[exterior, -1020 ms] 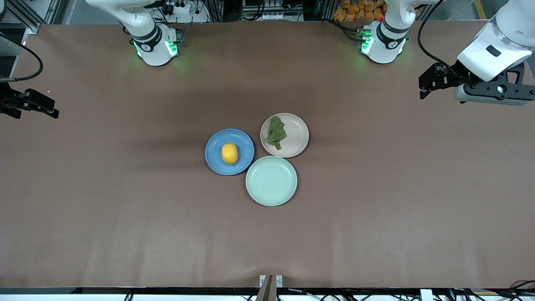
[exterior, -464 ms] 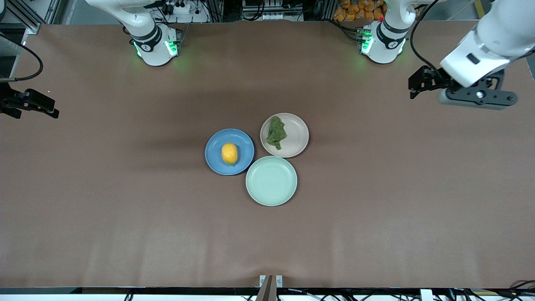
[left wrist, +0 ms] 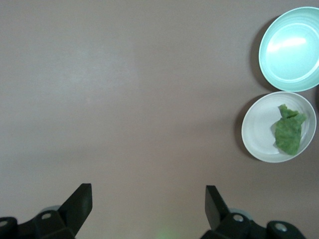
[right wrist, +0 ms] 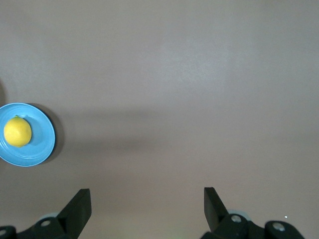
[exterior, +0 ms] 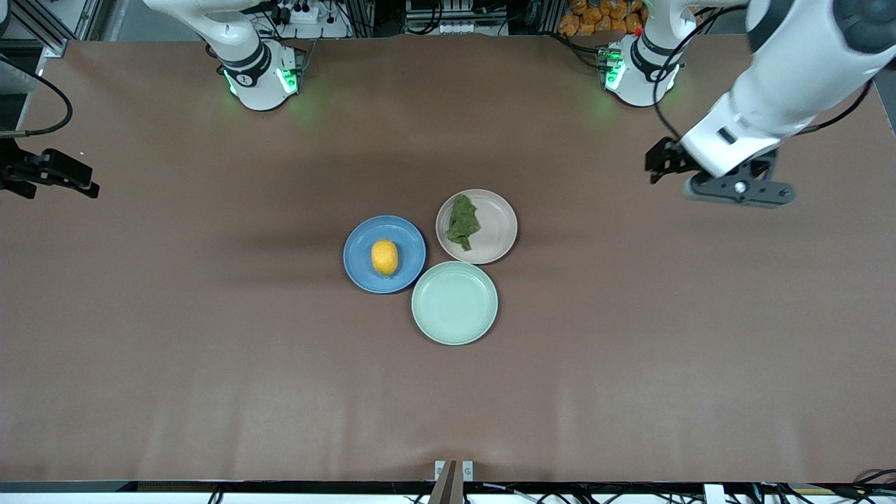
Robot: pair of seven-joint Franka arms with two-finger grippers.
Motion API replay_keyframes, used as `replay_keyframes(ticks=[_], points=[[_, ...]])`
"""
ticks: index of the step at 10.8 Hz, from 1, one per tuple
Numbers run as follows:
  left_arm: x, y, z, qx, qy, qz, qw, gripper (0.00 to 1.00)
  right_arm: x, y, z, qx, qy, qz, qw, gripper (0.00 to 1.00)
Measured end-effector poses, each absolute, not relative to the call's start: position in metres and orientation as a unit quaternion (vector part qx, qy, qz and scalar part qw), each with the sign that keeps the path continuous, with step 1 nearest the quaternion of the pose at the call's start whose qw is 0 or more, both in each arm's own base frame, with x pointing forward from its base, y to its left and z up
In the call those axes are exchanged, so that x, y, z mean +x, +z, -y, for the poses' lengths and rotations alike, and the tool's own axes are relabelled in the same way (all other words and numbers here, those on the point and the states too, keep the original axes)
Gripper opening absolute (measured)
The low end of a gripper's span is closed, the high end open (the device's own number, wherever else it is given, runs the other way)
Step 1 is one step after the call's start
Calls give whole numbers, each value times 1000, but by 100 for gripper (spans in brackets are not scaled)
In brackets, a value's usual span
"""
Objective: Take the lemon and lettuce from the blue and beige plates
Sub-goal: 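Move the left gripper over the lettuce on the beige plate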
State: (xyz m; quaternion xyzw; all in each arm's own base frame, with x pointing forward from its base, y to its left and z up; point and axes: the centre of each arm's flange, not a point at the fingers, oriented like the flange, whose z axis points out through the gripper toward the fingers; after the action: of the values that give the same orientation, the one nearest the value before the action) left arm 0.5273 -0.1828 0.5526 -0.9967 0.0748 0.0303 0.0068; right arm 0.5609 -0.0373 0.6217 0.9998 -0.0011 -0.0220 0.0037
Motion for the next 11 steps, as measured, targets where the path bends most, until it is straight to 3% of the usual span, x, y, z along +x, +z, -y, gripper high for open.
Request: replay_keyframes(ticks=[7, 11], points=[[530, 455, 257, -998, 55, -35, -5, 100, 561, 622, 35, 1000, -22, -1, 4, 100], [511, 409, 307, -999, 50, 4, -12, 100, 561, 622, 33, 1000, -22, -3, 3, 100]])
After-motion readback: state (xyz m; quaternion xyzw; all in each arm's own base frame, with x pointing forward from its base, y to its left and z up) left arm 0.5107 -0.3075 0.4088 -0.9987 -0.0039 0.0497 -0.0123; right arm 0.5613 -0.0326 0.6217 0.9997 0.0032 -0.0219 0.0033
